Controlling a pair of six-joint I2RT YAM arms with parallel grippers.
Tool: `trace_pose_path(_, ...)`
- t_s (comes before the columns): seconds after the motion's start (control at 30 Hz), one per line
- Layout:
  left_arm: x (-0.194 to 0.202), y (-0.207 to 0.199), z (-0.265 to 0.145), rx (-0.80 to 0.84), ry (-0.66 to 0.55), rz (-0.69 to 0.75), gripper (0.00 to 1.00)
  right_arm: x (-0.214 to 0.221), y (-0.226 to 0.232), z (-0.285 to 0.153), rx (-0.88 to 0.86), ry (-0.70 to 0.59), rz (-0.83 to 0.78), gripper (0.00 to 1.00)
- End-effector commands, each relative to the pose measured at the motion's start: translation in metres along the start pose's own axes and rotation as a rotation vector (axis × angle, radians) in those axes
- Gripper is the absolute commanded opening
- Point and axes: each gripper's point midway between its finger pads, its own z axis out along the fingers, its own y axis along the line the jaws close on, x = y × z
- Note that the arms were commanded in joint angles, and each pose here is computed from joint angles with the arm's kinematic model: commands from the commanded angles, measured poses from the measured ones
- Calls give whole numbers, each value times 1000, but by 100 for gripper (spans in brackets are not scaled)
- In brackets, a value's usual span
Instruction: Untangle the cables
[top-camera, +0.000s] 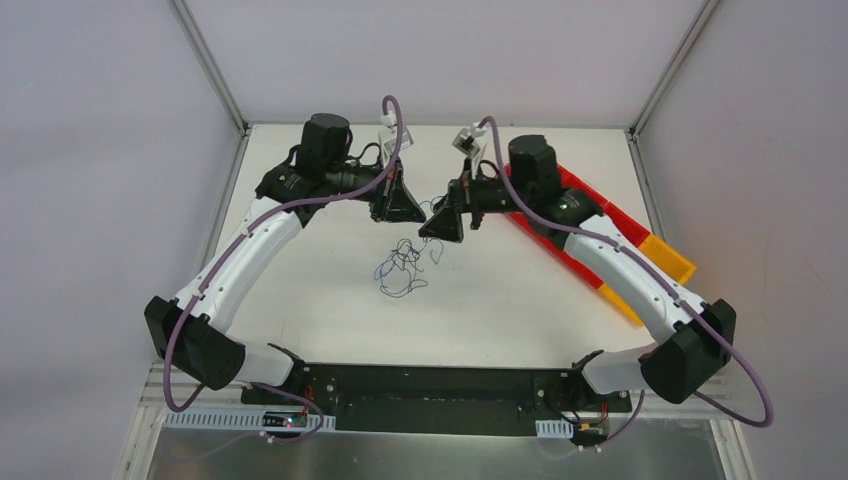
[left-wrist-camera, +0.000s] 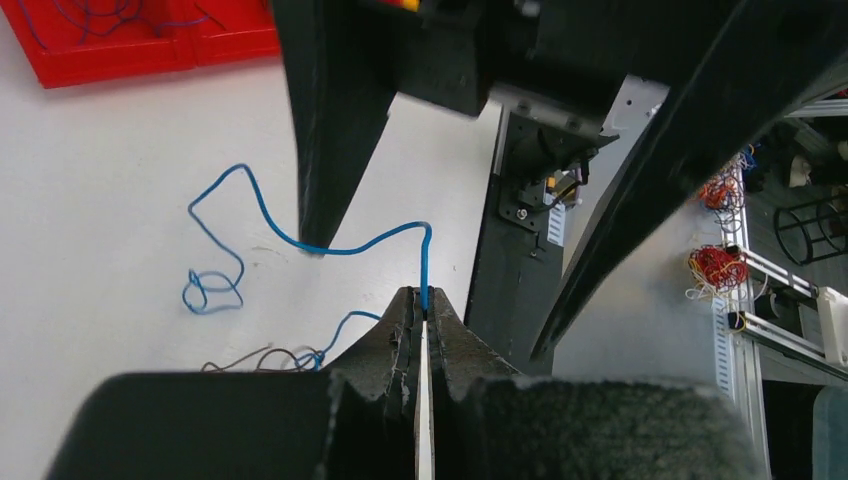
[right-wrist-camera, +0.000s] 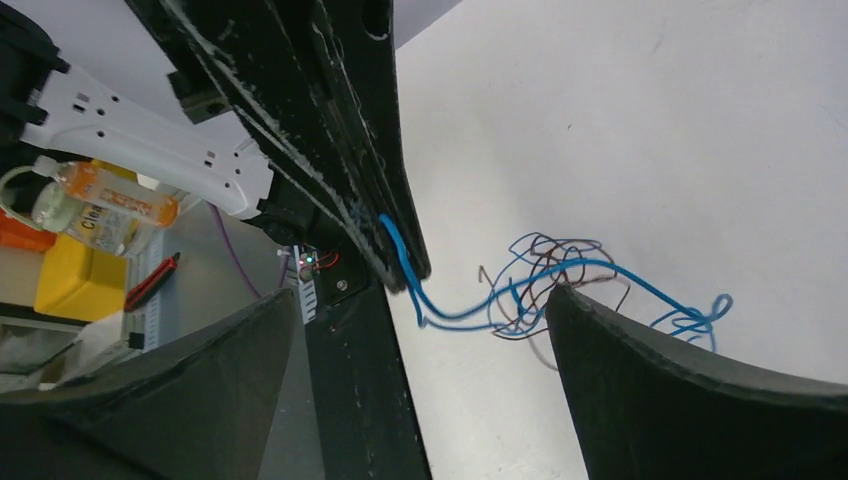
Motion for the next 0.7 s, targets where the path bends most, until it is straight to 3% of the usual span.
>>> trace_pose_path(0.0,-28,-25,-8,56,-63,57,0,-15,-2,33,7,-72,-236,99)
trace_pose_path(0.1,-31,-31,-12,57,-74,63,0,-15,-8,46,36,-80,-302,99)
trace_pose_path(0.17,-33,-35,-16,53,-82,58,0,-15,-14,52,62,-93,-342,92)
trace_pose_path(0.23,-35,-36,-19,45,-91,45,0,-16,-17,53,77,-107,-359,71)
trace_pose_path(0.37,-40,-21,-32,-27,-127,-2,0,-20,-6,41,70,-132,-405,10)
trace_pose_path(0.4,-40,-17,-34,-43,-134,-13,0,-19,-3,38,64,-132,-411,0)
trace_pose_path(0.5,-47,7,-51,-147,-184,-61,3,-25,11,27,52,-128,-393,0)
trace_pose_path(0.57,-49,23,-65,-207,-220,-97,51,-35,16,23,66,-135,-365,0)
trace_pose_path(0.6,-48,33,-74,-253,-238,-115,67,-40,17,22,77,-144,-351,0)
trace_pose_path(0.67,-37,55,-92,-366,-265,-105,85,-56,19,20,106,-182,-320,0)
